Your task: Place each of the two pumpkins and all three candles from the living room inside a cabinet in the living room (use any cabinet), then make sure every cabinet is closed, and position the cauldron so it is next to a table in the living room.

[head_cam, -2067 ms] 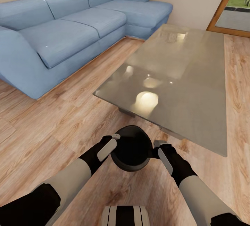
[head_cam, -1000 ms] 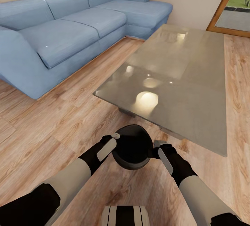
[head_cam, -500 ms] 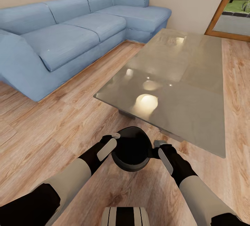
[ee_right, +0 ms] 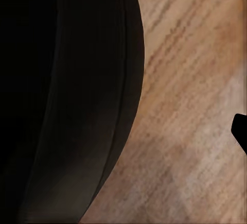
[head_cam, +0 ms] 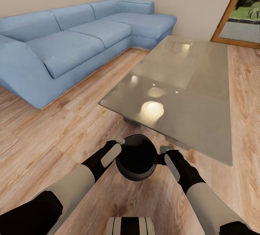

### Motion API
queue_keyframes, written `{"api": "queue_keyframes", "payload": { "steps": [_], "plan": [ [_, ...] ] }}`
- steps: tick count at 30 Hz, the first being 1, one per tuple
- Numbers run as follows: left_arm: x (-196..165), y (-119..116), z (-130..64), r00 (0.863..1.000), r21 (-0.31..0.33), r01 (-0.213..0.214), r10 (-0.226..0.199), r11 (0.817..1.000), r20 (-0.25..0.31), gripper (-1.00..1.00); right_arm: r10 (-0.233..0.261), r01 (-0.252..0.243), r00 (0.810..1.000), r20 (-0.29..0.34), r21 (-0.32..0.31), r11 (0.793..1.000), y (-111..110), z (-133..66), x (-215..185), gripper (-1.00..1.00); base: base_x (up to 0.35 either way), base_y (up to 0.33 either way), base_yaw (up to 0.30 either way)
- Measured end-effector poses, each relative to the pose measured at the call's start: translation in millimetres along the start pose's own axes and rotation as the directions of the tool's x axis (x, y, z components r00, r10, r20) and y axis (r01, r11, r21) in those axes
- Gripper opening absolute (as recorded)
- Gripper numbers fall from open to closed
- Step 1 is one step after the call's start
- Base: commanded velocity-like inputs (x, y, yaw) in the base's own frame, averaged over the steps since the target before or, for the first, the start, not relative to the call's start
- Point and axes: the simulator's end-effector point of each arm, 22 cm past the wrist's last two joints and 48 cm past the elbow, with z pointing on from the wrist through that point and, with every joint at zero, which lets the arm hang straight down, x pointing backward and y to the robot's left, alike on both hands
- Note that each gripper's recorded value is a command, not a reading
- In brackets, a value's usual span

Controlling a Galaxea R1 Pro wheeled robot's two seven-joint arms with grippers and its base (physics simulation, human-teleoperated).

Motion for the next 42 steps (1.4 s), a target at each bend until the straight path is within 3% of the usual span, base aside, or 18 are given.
{"api": "queue_keyframes", "payload": {
  "steps": [6, 28, 37, 42],
  "plan": [
    [-9.7, -0.6, -13.2, 1.000, 0.006, 0.006, -0.006, 1.000, 0.023, 1.00, -0.004, 0.004, 1.000, 0.025, 0.000, 1.000, 1.8, -11.9, -10.4, 1.00, -0.153, 0.000, 0.000],
    [-40.2, -1.3, -61.8, 0.994, 0.021, 0.015, -0.017, 1.000, 0.106, 1.00, -0.011, 0.011, 0.994, 0.112, -0.004, 1.000, 7.9, -57.5, -45.2, 1.00, -0.339, 0.000, 0.000],
    [-45.4, -3.6, -80.8, 0.993, 0.043, 0.036, -0.041, 0.998, 0.115, 1.00, -0.010, 0.010, 0.990, 0.138, 0.000, 1.000, 6.1, -75.0, -54.5, 1.00, -0.343, 0.000, -0.057],
    [-36.2, 12.2, -79.3, 0.995, 0.003, 0.038, -0.038, 0.999, 0.097, 1.00, -0.010, 0.010, 0.990, 0.143, 0.003, 1.000, 5.7, -82.5, -52.9, 1.00, -0.342, 0.000, -0.232]
  ]
}}
